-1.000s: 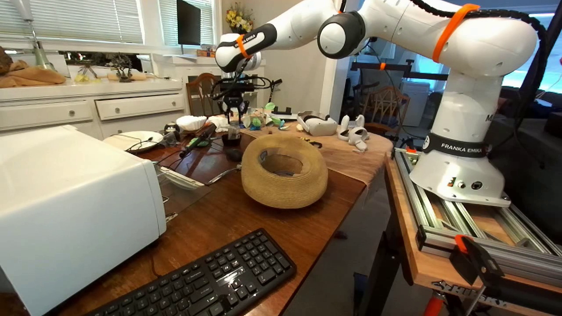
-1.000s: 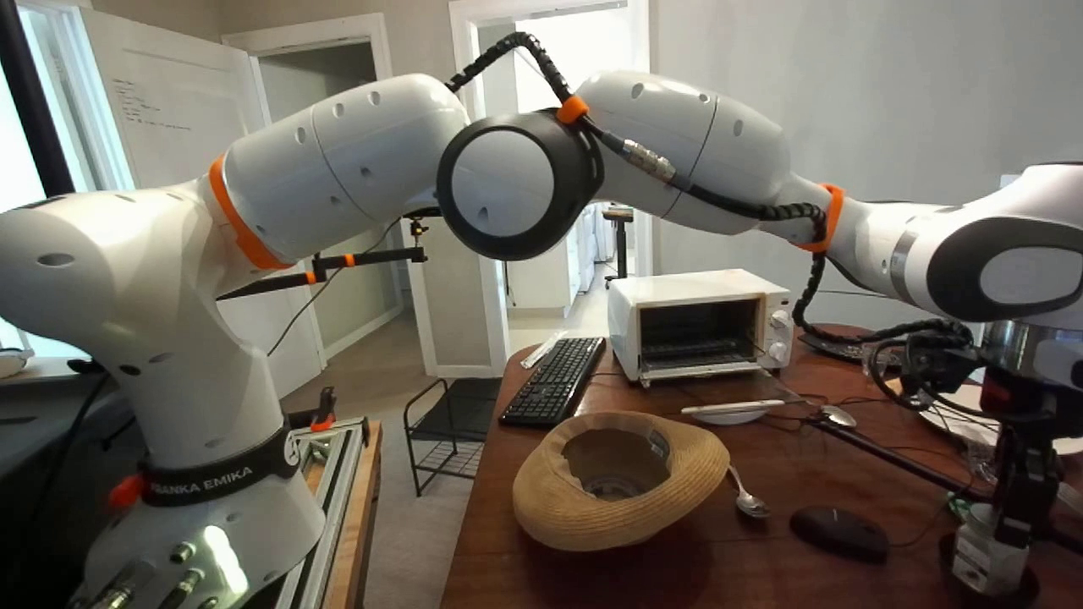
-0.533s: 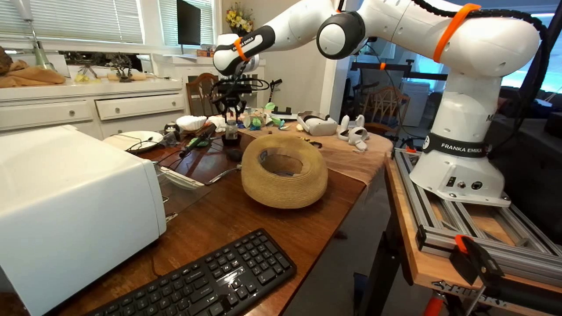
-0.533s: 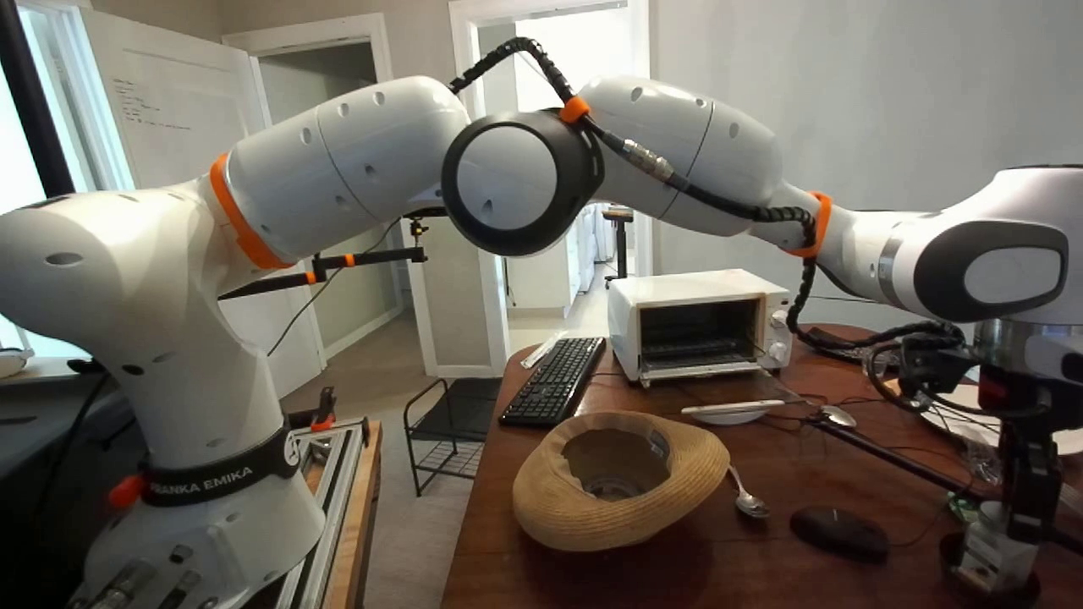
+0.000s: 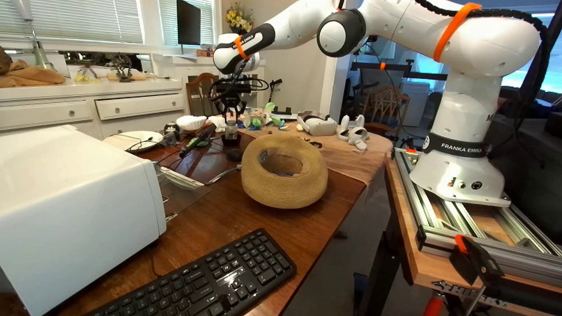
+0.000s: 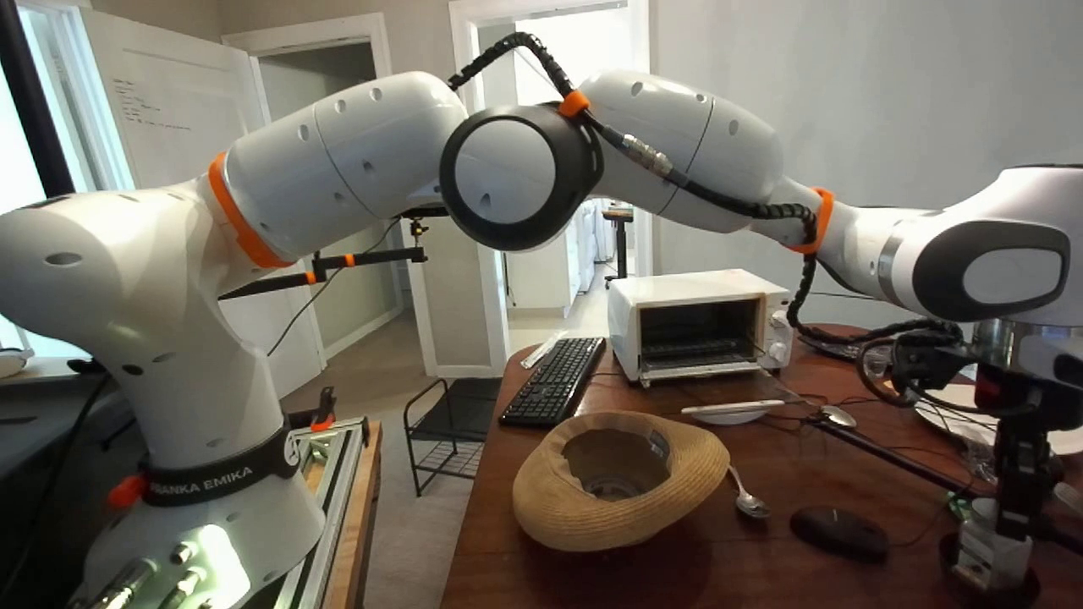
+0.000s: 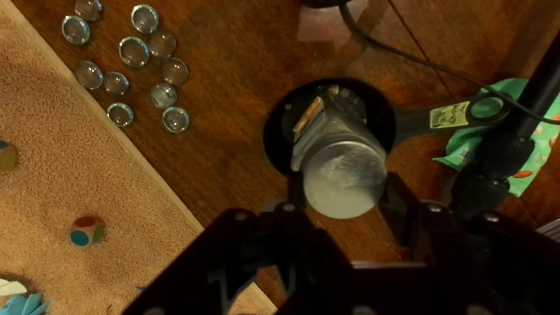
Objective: Put the grey lid on the jar in the bowl.
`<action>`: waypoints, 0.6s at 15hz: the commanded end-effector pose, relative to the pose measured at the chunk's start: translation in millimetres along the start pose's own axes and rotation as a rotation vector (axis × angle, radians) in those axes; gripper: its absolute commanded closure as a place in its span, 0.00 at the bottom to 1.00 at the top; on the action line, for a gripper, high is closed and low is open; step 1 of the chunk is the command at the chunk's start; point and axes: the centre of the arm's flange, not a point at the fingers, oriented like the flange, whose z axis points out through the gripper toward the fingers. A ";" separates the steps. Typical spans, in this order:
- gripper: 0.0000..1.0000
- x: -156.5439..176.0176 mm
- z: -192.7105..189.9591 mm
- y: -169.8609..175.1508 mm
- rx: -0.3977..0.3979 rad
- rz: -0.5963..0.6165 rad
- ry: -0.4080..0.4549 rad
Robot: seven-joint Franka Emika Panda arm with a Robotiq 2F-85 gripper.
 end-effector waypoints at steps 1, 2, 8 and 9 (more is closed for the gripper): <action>0.78 -17.3 11.0 14.6 0.029 0.090 -0.125; 0.78 -16.4 10.8 16.7 0.028 0.110 -0.150; 0.21 -19.1 13.5 20.3 0.029 0.169 -0.226; 0.12 -21.3 16.7 19.6 0.026 0.170 -0.241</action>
